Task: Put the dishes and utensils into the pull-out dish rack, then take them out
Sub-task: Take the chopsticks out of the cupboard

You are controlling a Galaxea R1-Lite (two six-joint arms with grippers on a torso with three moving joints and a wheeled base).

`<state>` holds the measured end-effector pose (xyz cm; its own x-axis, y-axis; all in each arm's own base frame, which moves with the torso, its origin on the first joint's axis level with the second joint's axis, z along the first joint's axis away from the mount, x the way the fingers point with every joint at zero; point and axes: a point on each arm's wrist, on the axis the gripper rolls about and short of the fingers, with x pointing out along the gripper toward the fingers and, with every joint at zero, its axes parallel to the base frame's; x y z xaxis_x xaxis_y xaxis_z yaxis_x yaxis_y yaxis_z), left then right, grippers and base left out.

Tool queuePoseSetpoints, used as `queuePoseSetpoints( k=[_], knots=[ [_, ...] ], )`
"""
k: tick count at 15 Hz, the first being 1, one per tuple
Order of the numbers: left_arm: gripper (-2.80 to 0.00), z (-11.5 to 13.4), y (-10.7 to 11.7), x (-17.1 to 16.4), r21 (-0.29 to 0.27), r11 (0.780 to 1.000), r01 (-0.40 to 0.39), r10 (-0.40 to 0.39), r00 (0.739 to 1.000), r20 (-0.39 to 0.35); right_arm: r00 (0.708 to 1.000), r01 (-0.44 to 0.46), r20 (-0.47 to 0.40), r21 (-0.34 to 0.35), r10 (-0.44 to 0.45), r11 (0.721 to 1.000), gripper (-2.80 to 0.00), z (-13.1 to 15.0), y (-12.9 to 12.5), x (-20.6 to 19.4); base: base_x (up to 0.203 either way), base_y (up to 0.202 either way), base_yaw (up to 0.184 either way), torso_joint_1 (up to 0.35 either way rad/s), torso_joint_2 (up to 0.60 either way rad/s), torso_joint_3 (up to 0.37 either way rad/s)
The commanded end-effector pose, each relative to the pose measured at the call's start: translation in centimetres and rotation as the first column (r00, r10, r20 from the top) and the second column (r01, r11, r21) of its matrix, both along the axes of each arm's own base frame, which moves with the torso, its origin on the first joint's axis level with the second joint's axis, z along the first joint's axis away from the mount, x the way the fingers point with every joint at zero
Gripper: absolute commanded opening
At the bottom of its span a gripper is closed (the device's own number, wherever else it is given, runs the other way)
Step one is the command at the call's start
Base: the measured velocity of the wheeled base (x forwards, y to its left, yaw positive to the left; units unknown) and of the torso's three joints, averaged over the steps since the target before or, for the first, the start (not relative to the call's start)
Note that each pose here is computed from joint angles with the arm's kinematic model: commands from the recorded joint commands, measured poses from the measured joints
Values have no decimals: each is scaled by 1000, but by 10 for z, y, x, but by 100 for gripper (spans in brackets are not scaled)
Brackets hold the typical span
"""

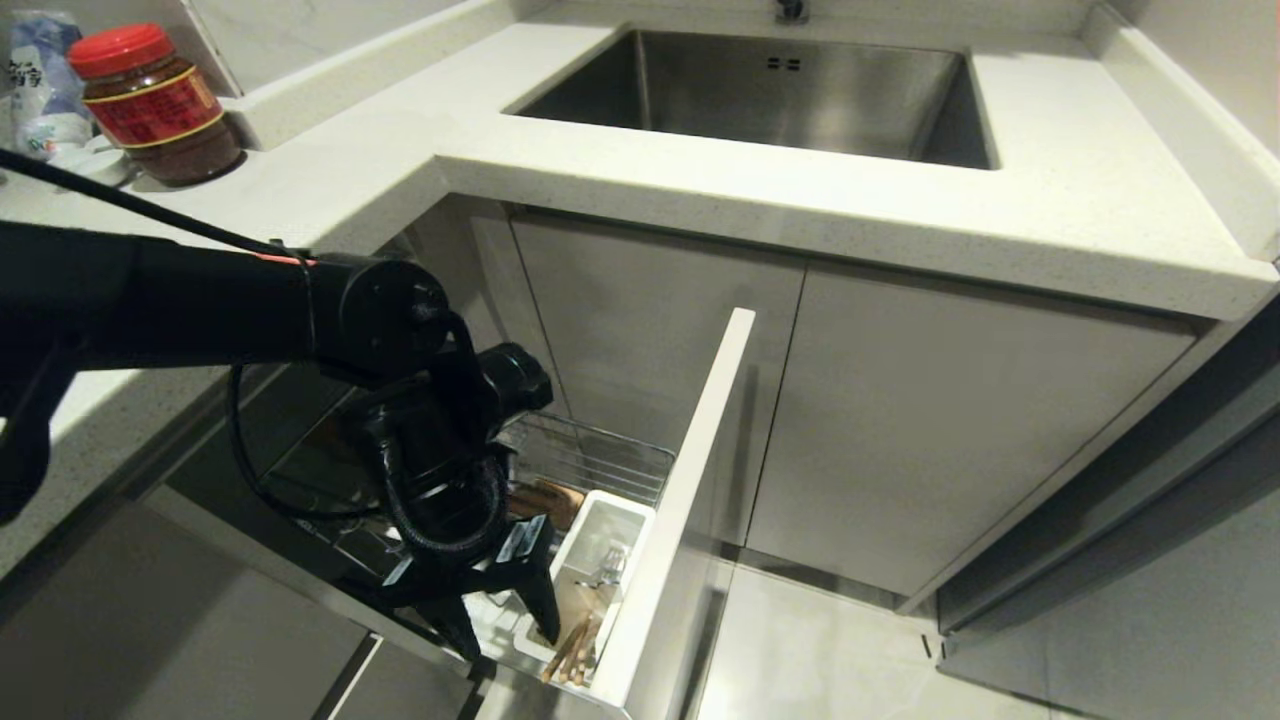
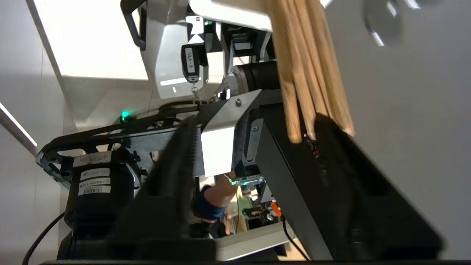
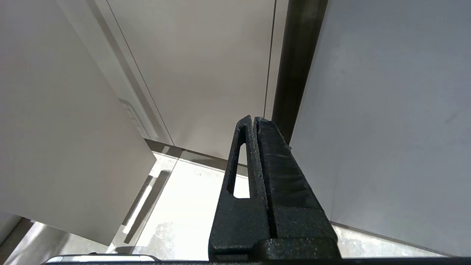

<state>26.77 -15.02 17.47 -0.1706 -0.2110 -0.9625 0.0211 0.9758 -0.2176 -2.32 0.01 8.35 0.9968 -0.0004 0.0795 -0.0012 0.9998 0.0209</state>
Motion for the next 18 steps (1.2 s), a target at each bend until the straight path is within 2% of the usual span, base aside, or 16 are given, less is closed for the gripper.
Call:
queuePoseSetpoints(
  k=[1, 6, 8, 12, 15, 18],
  knots=[
    [0, -14, -2, 6, 23, 1000, -5, 6, 999, -47, 1000, 0, -24, 0, 0, 1000, -280, -7, 0, 2, 0, 0, 0, 0, 0, 0],
    [0, -24, -2, 11, 51, 999, -8, 11, 997, -73, 1000, 0, -24, 0, 0, 1000, -280, -7, 0, 2, 0, 0, 0, 0, 0, 0],
    [0, -25, 4, 8, 61, 996, 58, -52, 994, -97, 1000, 0, -25, 0, 0, 1000, -280, -7, 0, 2, 0, 0, 0, 0, 0, 0],
    [0, -30, 9, 6, 121, 987, 102, -89, 990, -113, 1000, 1, -24, 1, -1, 1000, -280, -7, 0, 2, 0, 0, 0, 0, 0, 0],
    [0, -31, 8, 5, 126, 985, 116, -102, 988, -116, 1000, 0, -24, 0, 0, 1000, -280, -7, 0, 2, 0, 0, 0, 0, 0, 0],
    [0, -39, 2, 6, 117, 984, 135, -117, 982, -150, 1000, 0, -24, 0, 0, 1000, -280, -7, 0, 2, 0, 0, 0, 0, 0, 0]
  ],
)
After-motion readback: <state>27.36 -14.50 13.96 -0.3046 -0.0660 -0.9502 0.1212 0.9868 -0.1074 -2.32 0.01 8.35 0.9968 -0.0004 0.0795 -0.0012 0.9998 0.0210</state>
